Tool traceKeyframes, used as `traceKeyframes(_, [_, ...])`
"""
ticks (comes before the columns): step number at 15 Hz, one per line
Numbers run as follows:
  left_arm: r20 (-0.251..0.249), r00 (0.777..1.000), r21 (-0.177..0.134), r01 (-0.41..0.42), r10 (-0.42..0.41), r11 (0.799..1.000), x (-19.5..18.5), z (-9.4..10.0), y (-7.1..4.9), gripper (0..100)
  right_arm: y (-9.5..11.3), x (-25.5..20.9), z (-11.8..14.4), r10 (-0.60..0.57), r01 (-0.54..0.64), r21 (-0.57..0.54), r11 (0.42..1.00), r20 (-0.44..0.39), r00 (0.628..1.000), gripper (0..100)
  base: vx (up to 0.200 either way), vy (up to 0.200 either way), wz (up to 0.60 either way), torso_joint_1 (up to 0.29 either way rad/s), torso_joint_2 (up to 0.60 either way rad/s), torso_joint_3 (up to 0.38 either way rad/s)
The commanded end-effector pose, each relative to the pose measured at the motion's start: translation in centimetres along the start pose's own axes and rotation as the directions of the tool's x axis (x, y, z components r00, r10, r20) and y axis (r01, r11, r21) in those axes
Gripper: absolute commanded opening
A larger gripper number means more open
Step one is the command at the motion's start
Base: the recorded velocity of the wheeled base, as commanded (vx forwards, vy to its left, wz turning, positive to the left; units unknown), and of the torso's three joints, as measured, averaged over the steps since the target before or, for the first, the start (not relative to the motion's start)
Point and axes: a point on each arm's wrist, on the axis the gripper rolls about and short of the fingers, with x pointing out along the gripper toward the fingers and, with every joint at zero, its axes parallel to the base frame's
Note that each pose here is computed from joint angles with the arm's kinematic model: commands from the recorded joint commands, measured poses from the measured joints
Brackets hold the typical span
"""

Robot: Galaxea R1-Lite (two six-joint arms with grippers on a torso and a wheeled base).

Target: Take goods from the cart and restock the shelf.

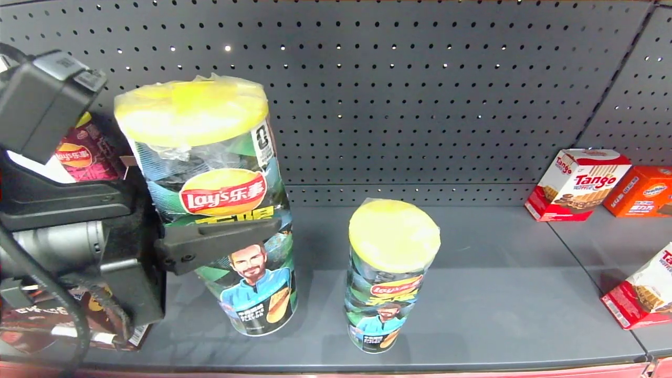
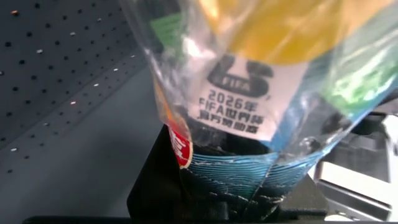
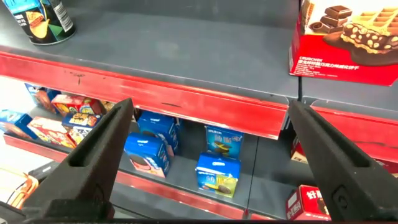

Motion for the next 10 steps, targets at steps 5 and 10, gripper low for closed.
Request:
traceKeyframes(5, [-0.038, 0.999, 0.002, 0.038, -0.038, 0.999, 5.0, -1.5, 3.8, 0, 0.0, 0.0, 0.0, 0.000, 0.000, 0.000, 1.000, -0.001, 1.000, 100, 0.000, 0.000, 0.00, 0.000, 0.00, 0.000])
traceKeyframes(10, [-0.041, 0.998, -0.007, 0.039, -0.040, 0.999, 8.9, -1.4, 6.5, 0, 0.0, 0.0, 0.0, 0.000, 0.000, 0.000, 1.000, -0.001, 1.000, 100, 0.000, 0.000, 0.00, 0.000, 0.00, 0.000])
